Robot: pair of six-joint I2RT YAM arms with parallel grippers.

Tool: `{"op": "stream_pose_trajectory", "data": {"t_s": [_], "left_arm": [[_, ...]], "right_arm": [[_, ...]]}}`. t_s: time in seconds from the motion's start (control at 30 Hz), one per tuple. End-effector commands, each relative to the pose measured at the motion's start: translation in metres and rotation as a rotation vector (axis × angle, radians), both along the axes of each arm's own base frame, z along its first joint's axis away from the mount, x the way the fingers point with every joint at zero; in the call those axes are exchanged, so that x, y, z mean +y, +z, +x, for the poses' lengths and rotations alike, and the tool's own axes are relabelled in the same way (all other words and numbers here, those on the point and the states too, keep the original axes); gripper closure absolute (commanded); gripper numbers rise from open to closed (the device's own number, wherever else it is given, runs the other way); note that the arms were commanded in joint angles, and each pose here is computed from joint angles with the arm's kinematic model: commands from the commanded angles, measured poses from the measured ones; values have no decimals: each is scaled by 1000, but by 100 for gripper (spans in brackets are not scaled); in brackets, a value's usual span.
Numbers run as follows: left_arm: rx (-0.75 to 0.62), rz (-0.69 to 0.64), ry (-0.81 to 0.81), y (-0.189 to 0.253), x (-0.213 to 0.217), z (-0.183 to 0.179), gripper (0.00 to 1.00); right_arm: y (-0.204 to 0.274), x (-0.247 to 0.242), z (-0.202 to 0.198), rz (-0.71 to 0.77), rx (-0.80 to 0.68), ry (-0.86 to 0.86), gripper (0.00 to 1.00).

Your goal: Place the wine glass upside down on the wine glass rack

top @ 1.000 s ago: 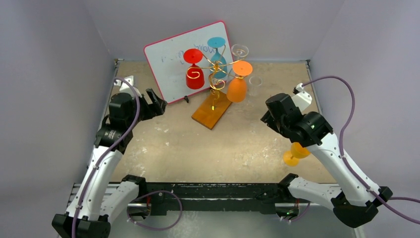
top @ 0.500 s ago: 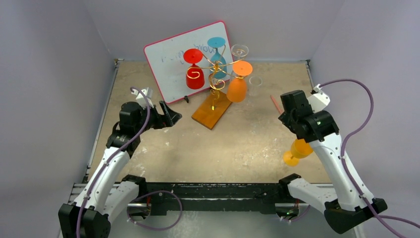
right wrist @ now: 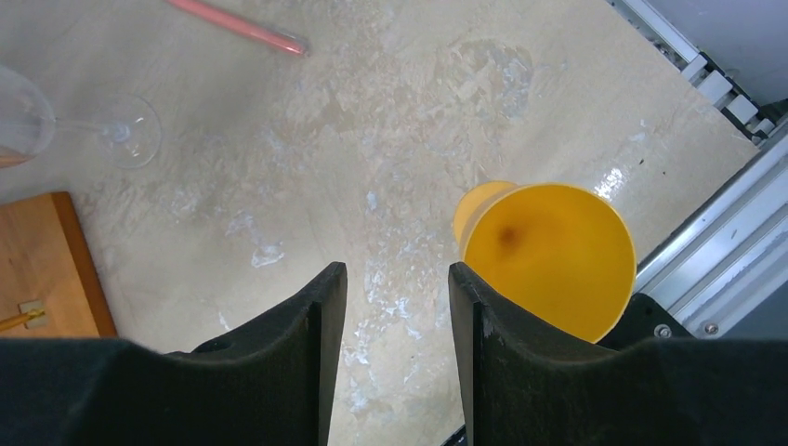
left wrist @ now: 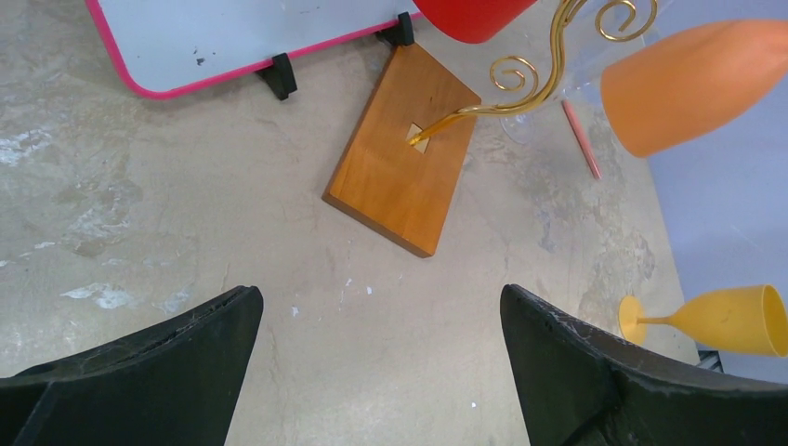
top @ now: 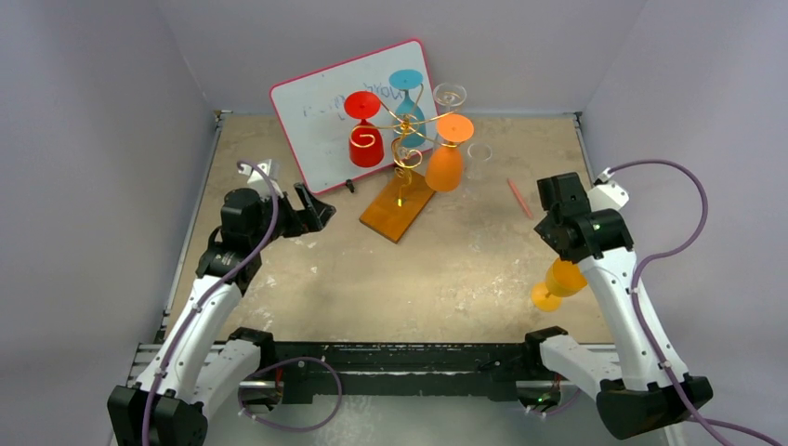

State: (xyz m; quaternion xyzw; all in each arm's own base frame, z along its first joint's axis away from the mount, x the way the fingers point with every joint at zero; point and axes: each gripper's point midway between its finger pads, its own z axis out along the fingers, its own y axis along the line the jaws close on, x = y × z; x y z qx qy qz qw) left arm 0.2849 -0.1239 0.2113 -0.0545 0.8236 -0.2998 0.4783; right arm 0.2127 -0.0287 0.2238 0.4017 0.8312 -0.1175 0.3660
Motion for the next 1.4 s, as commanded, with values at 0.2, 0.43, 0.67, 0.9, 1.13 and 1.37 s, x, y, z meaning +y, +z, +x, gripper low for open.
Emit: {"op": "stream_pose_trajectory", "data": {"t_s": [0.2, 0.43, 0.67, 0.9, 1.13, 1.37], "left_arm": [[-82, 27, 40, 25, 9, 6, 1], [-73, 51, 45, 21, 12, 4, 2], [-86, 56, 52, 23, 14, 3, 2], [-76, 63, 53, 20, 14, 3, 2], [-85, 69, 58, 22, 16, 4, 3], [-87, 77, 72, 22, 19, 3, 3]], "right_arm": [[-22, -11, -14, -2, 32, -86, 55], [-23, -3, -11, 78, -3, -127, 54], [-34, -11, -15, 63, 7, -195, 54], [-41, -17, -15, 52, 11, -248, 54], [-41, -19, -14, 49, 1, -270, 55], [-50, -14, -12, 78, 13, -283, 60]]}}
